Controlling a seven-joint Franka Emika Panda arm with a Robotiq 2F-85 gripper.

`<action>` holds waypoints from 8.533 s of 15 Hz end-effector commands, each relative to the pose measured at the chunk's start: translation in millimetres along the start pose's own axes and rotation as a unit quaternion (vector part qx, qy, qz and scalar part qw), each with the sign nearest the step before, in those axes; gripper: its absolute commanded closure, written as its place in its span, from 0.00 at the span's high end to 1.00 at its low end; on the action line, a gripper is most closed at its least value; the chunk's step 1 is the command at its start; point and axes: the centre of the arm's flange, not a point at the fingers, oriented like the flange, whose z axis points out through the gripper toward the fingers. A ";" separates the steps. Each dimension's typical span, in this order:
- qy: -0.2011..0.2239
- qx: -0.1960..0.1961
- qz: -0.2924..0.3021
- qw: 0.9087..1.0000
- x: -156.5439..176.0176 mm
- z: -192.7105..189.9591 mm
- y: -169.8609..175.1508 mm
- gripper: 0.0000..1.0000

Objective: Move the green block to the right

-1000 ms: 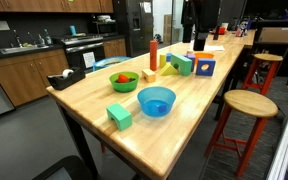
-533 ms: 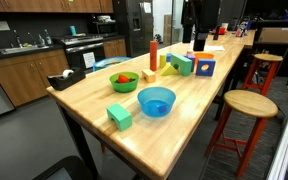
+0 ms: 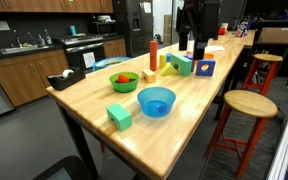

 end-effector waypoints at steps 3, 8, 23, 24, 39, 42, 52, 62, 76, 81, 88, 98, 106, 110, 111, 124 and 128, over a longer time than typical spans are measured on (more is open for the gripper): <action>0.004 0.017 -0.068 0.998 61.0 49.6 -8.1 1.00; 0.033 0.035 -0.099 0.994 107.6 87.7 -21.4 1.00; 0.123 -0.047 0.061 0.989 205.1 67.9 -74.2 1.00; 0.114 -0.062 0.083 0.988 207.6 66.6 -76.3 1.00; 0.097 -0.102 0.180 0.974 196.1 74.6 -70.2 1.00; 0.098 -0.105 0.213 0.967 193.1 77.2 -67.1 1.00; 0.086 -0.072 0.288 0.951 185.8 96.4 -56.9 1.00; 0.083 -0.004 0.367 0.926 168.9 105.7 -18.3 1.00; 0.059 0.018 0.363 0.930 164.5 133.0 -9.0 1.00; 0.054 0.014 0.362 0.931 166.8 136.8 -10.3 0.68; 0.052 0.011 0.360 0.932 166.6 135.2 -12.0 0.15; 0.081 -0.001 0.342 0.936 158.9 98.1 -27.8 0.15; 0.145 -0.029 0.337 0.930 138.6 31.9 -24.9 0.15; 0.174 -0.029 0.339 0.924 112.3 8.4 -8.7 0.15; 0.180 -0.030 0.338 0.923 105.9 5.1 -3.4 0.15; 0.229 -0.037 0.408 0.883 -46.8 -19.5 89.7 0.15; 0.243 -0.053 0.432 0.867 -88.2 -25.6 107.6 0.15</action>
